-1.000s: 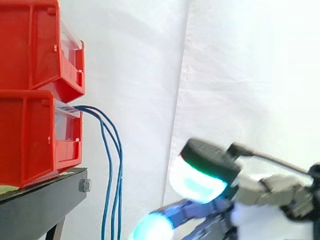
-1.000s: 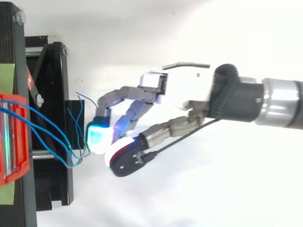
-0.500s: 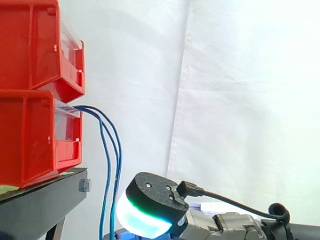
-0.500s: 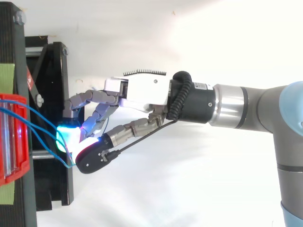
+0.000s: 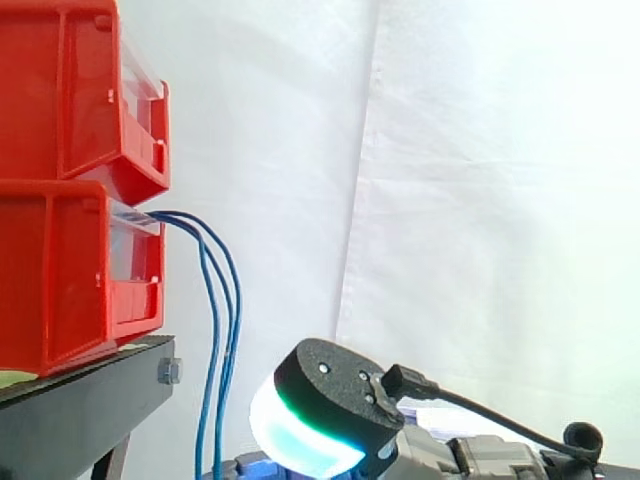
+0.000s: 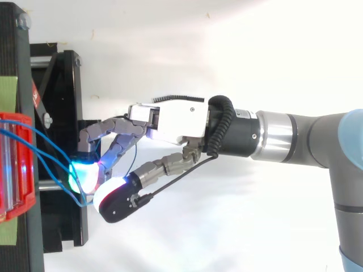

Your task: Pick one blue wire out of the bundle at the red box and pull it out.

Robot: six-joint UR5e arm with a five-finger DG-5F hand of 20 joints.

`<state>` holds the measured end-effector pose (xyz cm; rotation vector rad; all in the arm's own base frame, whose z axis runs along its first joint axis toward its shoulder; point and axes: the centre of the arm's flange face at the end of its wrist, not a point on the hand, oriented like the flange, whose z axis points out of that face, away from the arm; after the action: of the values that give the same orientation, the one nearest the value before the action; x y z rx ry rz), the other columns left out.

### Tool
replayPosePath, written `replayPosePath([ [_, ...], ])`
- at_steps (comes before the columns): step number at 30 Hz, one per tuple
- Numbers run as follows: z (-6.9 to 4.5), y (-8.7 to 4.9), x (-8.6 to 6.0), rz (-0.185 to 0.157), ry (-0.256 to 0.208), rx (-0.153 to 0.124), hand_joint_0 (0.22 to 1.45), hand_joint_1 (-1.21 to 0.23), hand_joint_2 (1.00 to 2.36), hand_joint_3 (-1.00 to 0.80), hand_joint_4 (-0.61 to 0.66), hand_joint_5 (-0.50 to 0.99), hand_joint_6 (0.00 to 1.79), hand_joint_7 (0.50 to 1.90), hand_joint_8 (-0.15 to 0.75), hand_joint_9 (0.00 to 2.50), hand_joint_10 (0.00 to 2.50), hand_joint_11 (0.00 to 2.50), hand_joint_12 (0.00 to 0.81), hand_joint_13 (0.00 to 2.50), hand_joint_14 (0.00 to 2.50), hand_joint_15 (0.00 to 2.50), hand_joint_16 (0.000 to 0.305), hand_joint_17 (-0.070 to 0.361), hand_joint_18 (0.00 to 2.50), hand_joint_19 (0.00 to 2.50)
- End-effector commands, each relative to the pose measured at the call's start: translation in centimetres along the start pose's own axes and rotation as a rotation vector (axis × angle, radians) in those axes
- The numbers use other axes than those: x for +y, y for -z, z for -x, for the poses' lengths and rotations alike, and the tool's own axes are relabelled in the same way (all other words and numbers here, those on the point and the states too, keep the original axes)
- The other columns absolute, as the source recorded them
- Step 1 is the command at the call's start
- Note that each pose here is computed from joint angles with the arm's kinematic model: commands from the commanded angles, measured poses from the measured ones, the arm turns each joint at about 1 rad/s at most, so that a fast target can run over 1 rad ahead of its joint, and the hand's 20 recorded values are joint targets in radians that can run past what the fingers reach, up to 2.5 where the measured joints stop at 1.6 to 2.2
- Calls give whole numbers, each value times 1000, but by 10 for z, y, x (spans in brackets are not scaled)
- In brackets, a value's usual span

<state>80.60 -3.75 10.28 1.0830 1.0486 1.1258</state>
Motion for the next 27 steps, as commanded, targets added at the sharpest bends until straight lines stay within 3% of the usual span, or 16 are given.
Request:
replayPosePath([
  [1,-3,0,-1,9,7,-1,468,-580,1000,-500,243,-119,533,1124,337,939,12,708,448,826,17,561,63,142,558,434],
  [3,-5,4,-8,4,12,-3,465,-583,1000,-500,236,-119,533,1126,333,944,10,703,444,808,20,543,64,143,522,387],
  [4,-5,4,-19,14,10,-16,465,-584,1000,-500,238,-118,532,1122,333,945,13,704,440,800,17,535,64,143,507,370],
  [8,-7,3,-27,50,1,-25,464,-588,1000,-500,240,-117,530,1127,329,949,10,698,436,790,16,507,64,143,447,303],
  [15,-5,14,-40,31,7,-23,476,-628,1000,-500,226,-115,526,1145,326,954,11,700,424,766,16,482,62,139,400,246],
  [16,-2,17,-48,24,10,-25,480,-644,1000,-500,219,-116,528,1147,322,954,11,713,421,764,17,477,62,139,395,239],
  [22,-7,16,-54,61,5,-29,532,-738,1004,-449,150,-128,565,1126,315,940,14,718,412,761,16,486,59,132,411,249],
  [25,-7,17,-55,57,10,-30,547,-754,1005,-427,155,-141,606,1076,319,935,14,730,411,770,17,491,58,131,445,264],
  [27,-7,19,-64,51,11,-27,554,-760,1004,-431,164,-149,638,1013,317,936,15,741,411,778,18,497,58,131,457,275],
])
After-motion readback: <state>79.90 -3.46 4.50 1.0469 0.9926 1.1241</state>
